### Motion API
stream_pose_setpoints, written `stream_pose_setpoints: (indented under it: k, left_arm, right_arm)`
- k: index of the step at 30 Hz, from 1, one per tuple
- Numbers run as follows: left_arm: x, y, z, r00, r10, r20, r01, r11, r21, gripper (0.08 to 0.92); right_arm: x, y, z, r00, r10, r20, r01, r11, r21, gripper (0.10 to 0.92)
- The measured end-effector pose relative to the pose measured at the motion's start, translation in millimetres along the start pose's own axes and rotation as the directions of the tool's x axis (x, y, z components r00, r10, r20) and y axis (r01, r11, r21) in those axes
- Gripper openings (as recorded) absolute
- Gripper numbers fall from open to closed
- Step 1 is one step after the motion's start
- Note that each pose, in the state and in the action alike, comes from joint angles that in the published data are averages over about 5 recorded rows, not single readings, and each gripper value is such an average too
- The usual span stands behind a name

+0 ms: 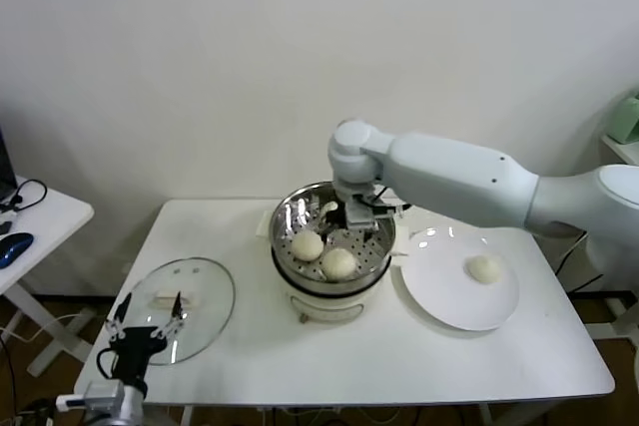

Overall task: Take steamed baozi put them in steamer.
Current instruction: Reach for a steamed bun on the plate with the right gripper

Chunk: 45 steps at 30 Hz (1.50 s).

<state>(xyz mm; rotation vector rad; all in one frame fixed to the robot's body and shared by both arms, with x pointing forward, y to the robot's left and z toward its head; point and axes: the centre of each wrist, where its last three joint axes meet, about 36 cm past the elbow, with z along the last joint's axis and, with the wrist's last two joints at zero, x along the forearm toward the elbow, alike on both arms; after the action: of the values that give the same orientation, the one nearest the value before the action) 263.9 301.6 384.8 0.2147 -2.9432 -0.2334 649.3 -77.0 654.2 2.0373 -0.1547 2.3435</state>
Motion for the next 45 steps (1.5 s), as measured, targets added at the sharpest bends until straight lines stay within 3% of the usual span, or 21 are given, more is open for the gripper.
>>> stream_pose_setpoints:
  k: [4, 7, 12, 17, 25, 35, 45]
  left_arm:
    - [-0.1, 0.1, -2.8, 1.0000, 0.003, 0.006, -0.003, 1.000, 0.003, 0.823]
    - [-0.4, -0.7, -3.6, 0.9999, 0.005, 0.011, -0.005, 1.000, 0.007, 0.823]
    - [0.0, -2.3, -4.4, 0.9999, 0.006, 0.016, -0.006, 1.000, 0.011, 0.823]
    - [0.8, -2.7, -5.4, 0.9998, 0.005, 0.019, -0.005, 1.000, 0.013, 0.823]
    - [4.8, -0.9, -3.6, 0.9999, -0.004, 0.014, 0.004, 1.000, 0.009, 0.823]
    - [7.8, -0.4, -1.9, 0.9999, -0.013, 0.007, 0.013, 1.000, 0.000, 0.823]
    - [6.4, -0.3, 2.2, 0.9998, -0.019, -0.003, 0.018, 1.000, -0.007, 0.823]
  right_arm:
    - [11.1, 38.1, 21.4, 1.000, 0.013, 0.021, -0.008, 0.977, -0.215, 0.823]
    - [14.2, 74.7, 38.1, 0.999, 0.032, 0.040, -0.014, 0.916, -0.402, 0.823]
    - [13.2, 144.2, 62.4, 0.997, 0.066, 0.048, -0.018, 0.744, -0.668, 0.823]
    - [2.6, 214.2, 75.5, 0.996, 0.074, 0.040, -0.009, 0.566, -0.824, 0.823]
    - [-30.7, 289.6, 78.1, 0.999, 0.033, 0.028, 0.012, 0.408, -0.913, 0.823]
    - [-90.9, 332.4, 66.1, 0.999, -0.040, 0.033, 0.044, 0.336, -0.941, 0.823]
    - [-139.4, 356.3, 54.7, 0.998, -0.044, 0.036, 0.046, 0.256, -0.966, 0.823]
